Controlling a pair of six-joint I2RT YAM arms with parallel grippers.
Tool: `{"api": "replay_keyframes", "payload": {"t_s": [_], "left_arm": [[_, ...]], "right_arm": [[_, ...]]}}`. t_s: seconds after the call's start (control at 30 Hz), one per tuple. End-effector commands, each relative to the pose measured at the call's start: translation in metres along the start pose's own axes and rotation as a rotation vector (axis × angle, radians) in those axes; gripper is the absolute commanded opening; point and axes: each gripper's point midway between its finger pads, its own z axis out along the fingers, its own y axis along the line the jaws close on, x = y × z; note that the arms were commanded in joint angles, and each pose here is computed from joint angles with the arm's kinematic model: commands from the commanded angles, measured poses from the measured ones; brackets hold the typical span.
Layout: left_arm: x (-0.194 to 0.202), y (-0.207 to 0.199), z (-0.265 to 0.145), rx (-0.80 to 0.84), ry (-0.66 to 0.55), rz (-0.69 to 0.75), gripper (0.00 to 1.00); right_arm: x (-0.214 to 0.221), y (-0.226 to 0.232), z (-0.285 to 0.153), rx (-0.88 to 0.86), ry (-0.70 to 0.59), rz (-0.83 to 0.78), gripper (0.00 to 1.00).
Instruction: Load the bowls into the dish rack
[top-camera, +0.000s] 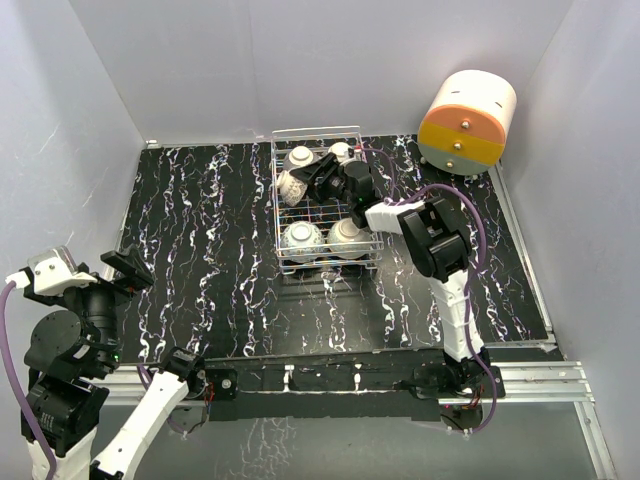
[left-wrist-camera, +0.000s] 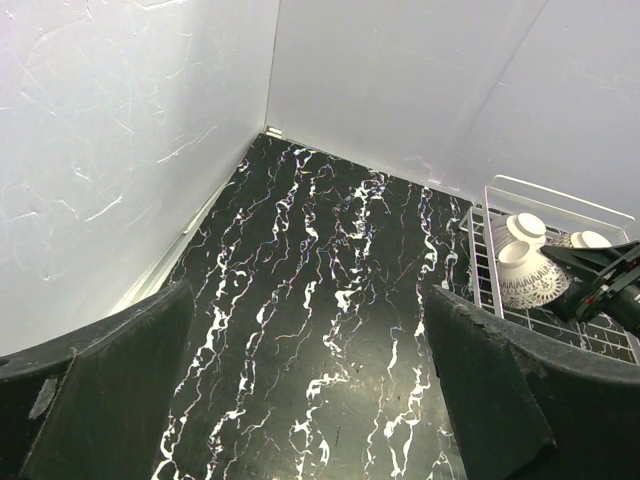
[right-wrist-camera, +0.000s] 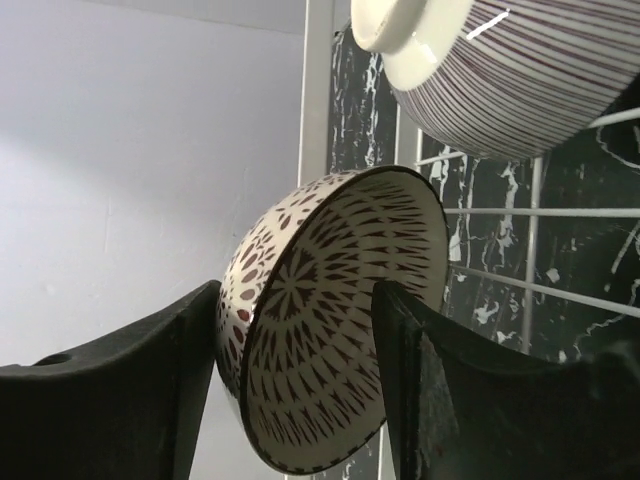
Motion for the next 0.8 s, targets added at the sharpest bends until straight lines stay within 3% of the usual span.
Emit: {"api": "replay_keyframes", "payload": {"t_s": [0.0,0.03,0.07,0.1,0.43,0.77], "left_arm": [[-0.002,0.003,-0.001,-0.009,-0.009,0.009,0.97],[-0.002,0.003,-0.001,-0.008,-0.009,0.009,0.97],[-0.002,0.003,0.0,-0.009,-0.009,0.009,0.97],[-0.002,0.003,0.0,-0.009,-0.009,0.008,0.97],[-0.001,-0.002,0.001,0.006,-0.008,-0.004,0.97],[-0.003,-0.004,0.001,0.017,-0.012,-0.014,0.97]], "right_arm": [[-0.012,0.01,-0.011,0.049,-0.06,-0.042,0.63],[-0.014,0.009,-0.013,0.059,-0.066,-0.047,0.65],[-0.016,0.01,-0.015,0.068,-0.074,-0.053,0.87],[-0.018,0.01,-0.017,0.075,-0.081,-0.061,0.98],[-0.038,0.024,-0.024,0.203,-0.117,-0.194,0.99],[-0.039,0.013,-0.014,0.346,0.009,-0.33,0.99]]}}
